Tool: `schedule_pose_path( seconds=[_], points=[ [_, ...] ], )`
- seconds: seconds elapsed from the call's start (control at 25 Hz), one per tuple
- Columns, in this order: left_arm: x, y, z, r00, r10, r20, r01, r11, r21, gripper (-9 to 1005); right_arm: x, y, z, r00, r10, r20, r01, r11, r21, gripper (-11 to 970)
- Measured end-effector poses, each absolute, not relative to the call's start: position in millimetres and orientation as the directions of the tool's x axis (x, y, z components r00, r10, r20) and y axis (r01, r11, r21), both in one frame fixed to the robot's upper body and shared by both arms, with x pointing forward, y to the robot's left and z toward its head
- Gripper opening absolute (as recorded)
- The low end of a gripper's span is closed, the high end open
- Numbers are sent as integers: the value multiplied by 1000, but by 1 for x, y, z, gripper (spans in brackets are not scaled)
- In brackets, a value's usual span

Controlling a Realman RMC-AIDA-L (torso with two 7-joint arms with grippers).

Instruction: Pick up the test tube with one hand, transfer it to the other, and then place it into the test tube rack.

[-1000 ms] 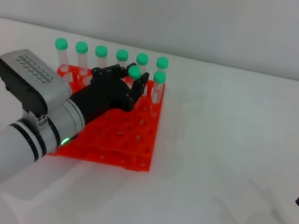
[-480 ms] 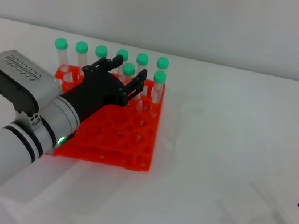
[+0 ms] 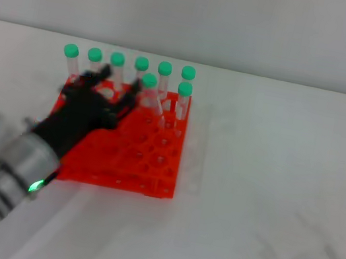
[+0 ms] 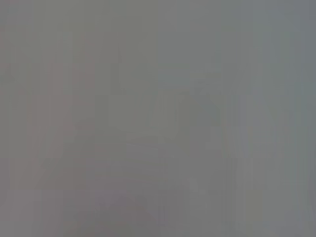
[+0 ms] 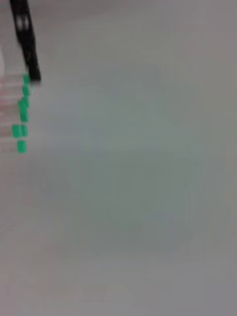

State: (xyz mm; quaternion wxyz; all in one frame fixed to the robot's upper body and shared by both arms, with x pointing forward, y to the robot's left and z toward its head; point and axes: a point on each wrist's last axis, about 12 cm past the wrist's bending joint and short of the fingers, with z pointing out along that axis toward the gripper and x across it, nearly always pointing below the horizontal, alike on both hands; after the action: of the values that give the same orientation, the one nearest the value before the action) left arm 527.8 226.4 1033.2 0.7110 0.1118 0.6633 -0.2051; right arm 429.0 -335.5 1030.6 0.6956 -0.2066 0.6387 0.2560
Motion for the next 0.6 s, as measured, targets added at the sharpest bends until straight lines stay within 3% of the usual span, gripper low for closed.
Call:
schedule_pose_path(
  seconds=[0.48,0.6],
  points=[
    [471,297,1020,169,-254,-952,112,965,-238,707,431,-357,1032,100,118,-988,-435,898,64,876],
    [459,310,1016,179,-251,-951,44,968,-247,794,431,-365,1030,120,116,-986,-338,938,69,876]
  ],
)
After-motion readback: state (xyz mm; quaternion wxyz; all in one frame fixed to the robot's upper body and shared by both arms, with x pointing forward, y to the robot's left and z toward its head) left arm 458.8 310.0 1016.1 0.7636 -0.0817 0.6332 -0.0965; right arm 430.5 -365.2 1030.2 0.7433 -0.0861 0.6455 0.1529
